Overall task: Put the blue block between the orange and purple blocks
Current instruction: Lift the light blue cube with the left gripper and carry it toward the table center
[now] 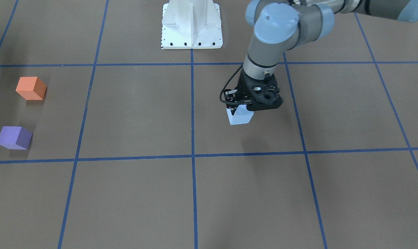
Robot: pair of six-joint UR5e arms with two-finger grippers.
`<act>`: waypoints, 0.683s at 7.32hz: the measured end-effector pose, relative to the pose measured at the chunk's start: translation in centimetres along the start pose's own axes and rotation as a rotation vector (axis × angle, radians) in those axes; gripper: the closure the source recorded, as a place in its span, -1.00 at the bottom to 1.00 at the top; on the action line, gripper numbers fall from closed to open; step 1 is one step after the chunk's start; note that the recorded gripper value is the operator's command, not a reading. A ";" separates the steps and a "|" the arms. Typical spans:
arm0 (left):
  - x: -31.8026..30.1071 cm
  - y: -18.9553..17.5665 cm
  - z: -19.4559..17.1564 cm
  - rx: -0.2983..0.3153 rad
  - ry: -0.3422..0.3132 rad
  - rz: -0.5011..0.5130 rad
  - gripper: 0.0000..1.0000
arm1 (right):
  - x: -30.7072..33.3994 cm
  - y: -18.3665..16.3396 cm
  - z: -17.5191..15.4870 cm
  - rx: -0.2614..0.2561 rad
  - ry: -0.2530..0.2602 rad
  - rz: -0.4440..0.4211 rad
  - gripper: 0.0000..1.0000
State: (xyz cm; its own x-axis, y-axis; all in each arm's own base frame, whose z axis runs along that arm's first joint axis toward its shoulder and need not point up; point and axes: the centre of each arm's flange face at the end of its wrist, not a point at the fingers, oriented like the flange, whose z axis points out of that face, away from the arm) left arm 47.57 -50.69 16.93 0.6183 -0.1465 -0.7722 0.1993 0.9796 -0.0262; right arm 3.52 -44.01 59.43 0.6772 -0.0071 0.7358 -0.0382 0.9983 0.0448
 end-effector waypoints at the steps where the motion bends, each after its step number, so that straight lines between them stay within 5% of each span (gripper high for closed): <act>1: 4.6 0.9 1.8 0.012 -0.015 0.004 1.00 | -0.5 -0.2 0.2 -0.002 -0.002 -0.013 -0.99; 5: 10.1 2.3 7.9 0.065 -0.034 0.160 1.00 | -1.1 -0.6 0.2 0.001 -0.004 -0.026 -0.99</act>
State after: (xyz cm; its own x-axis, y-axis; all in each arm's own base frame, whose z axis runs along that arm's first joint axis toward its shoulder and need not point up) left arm 60.26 -51.01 14.08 0.6712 0.0052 -0.7413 0.1445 0.9799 0.1377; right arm 2.68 -44.63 58.75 0.6752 -0.0338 0.7368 -0.0208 0.9977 0.0647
